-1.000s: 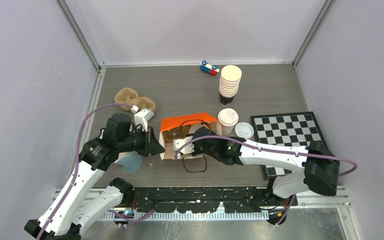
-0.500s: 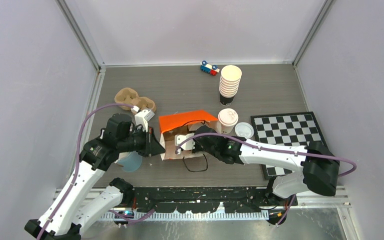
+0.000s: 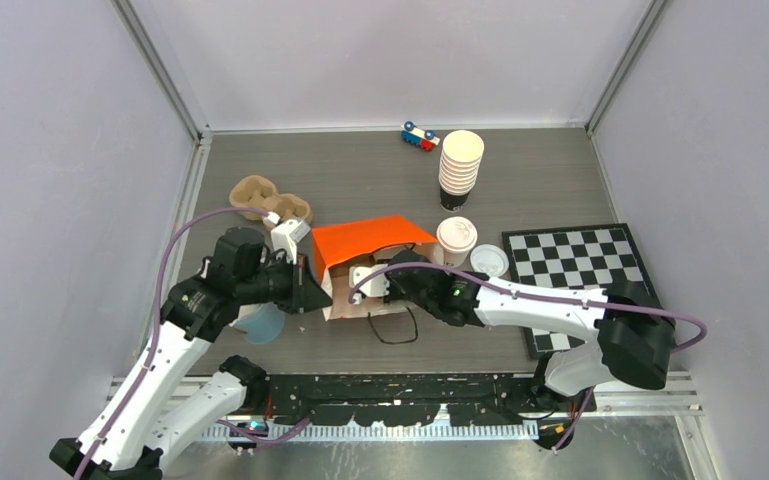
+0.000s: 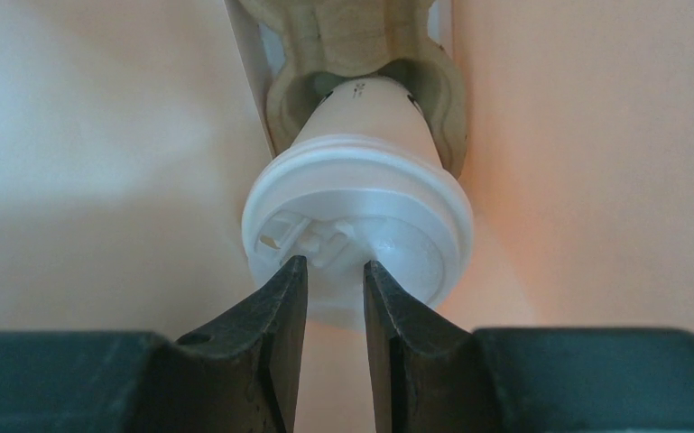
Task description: Pack the takeout coffee
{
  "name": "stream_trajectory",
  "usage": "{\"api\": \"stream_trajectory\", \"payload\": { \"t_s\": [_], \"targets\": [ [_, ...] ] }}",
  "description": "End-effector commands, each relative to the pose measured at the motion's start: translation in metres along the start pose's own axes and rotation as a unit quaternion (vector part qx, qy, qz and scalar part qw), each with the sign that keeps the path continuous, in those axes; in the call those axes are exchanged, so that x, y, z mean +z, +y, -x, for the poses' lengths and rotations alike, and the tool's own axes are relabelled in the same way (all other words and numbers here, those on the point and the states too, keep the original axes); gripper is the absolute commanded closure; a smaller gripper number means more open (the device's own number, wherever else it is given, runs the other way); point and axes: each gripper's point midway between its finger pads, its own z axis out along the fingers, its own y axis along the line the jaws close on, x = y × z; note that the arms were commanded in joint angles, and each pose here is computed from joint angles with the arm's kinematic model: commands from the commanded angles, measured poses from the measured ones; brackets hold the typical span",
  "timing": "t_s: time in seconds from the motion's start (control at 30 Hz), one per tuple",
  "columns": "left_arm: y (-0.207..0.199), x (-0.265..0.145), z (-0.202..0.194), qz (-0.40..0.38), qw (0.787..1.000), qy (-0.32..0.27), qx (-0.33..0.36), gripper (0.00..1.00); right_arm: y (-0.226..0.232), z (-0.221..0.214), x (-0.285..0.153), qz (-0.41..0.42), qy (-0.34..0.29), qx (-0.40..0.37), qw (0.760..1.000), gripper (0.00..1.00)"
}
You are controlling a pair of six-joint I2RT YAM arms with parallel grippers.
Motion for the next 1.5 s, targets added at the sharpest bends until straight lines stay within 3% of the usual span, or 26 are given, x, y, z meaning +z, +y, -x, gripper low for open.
{"api": "stream_trajectory", "payload": {
  "t_s": [0.0,0.23,0.47,0.6,1.0,1.1,1.23,1.47],
  "targets": [
    [-0.012,-0.003,0.007,-0.029,0.999,-0.017,0.009,1.00,-0.010,0.000,0.005,-0.022,0.000,0.024,0.999,0.65],
    [-0.009,-0.002,0.011,-0.020,1.000,-0.023,0.006,1.00,-0.016,0.000,-0.001,-0.019,0.002,0.021,1.000,0.65],
    [-0.010,-0.003,0.017,-0.013,1.000,-0.026,0.005,1.00,-0.014,0.002,-0.031,0.011,-0.012,0.021,1.000,0.57],
    [-0.009,-0.003,0.018,-0.009,1.000,-0.026,0.003,1.00,-0.012,0.003,-0.043,0.023,-0.019,0.022,0.999,0.57],
    [-0.011,-0.003,0.025,0.000,1.000,-0.017,-0.013,1.00,-0.024,0.042,-0.089,0.078,-0.059,0.053,0.994,0.56],
    [-0.011,-0.004,0.028,0.006,1.000,-0.017,-0.023,1.00,-0.027,0.050,-0.105,0.090,-0.074,0.077,0.990,0.51],
    [-0.016,-0.005,0.033,0.004,0.999,-0.015,-0.036,1.00,-0.033,0.062,-0.125,0.108,-0.091,0.110,0.984,0.36],
    [-0.019,-0.003,0.039,0.009,0.998,-0.006,-0.062,1.00,-0.053,0.093,-0.160,0.122,-0.146,0.173,0.966,0.25]
  ]
}}
